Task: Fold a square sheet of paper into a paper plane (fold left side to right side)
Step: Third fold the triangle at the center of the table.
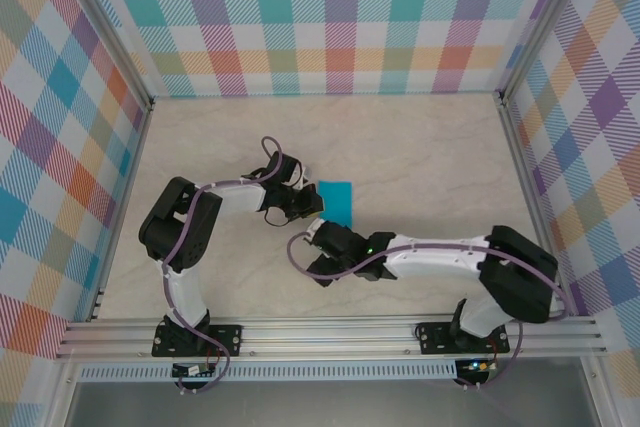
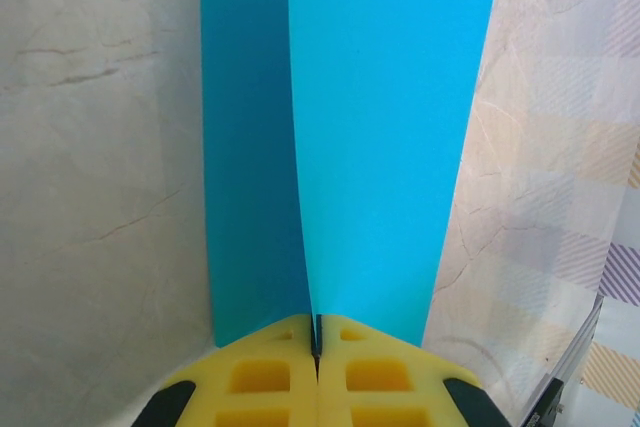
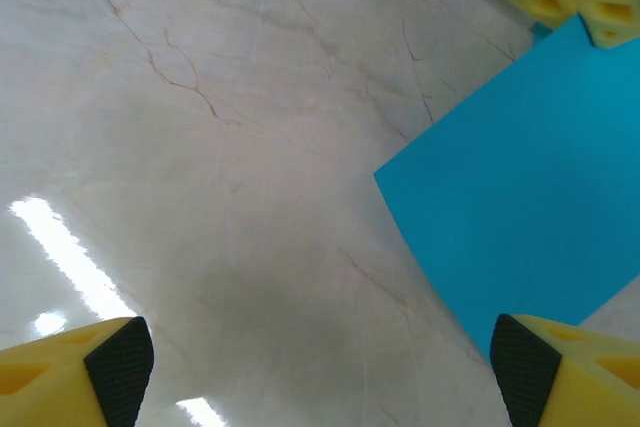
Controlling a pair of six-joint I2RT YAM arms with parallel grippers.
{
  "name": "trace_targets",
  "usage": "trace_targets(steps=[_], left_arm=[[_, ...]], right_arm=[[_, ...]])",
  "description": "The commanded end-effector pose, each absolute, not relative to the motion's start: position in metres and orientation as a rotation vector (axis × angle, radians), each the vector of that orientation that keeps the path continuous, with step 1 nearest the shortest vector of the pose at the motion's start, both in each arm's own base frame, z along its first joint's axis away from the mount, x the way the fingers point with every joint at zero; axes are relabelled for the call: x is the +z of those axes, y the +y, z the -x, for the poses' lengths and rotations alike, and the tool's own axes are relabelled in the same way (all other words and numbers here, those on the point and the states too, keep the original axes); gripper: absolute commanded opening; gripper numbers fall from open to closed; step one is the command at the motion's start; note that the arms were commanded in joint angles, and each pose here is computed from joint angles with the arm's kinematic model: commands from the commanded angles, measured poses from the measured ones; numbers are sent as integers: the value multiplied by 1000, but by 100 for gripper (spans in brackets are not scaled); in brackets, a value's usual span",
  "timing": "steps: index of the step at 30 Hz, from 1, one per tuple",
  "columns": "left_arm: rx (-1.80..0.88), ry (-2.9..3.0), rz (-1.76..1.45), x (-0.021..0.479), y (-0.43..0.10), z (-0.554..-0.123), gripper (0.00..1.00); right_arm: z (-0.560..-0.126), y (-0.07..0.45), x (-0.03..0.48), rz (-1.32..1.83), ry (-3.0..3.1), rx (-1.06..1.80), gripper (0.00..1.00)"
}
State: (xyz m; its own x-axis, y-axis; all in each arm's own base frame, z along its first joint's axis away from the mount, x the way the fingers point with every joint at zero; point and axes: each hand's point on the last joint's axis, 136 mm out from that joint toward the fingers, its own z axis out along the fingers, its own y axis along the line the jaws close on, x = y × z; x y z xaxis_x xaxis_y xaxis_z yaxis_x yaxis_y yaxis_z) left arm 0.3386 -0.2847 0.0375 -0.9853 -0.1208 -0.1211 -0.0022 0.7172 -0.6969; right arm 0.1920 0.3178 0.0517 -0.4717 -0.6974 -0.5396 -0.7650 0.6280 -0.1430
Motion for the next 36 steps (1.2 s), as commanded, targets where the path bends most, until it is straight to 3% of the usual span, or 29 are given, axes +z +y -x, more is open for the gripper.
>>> trace_targets(steps=[1, 10, 17, 30, 33, 36], left_arm=[[-1152, 2750, 100, 47, -284, -337, 3], [-1165, 2755, 90, 48, -285, -336, 3], [-1157, 2760, 87, 47, -285, -336, 2], [-1141, 2768, 61, 47, -284, -335, 3], [-1124, 2772, 42, 50, -282, -334, 7], [-1078, 2775, 17, 55, -275, -332, 23]], right_arm=[[-216, 331, 67, 1143, 2164, 48, 89], [-232, 345, 47, 1189, 2137, -56, 81], [-238, 344, 51, 1168, 2117, -90, 67], [-234, 336, 55, 1190, 2121, -109, 3], [-232, 334, 55, 1189, 2130, -99, 0], [-230, 335, 54, 1192, 2148, -78, 0]])
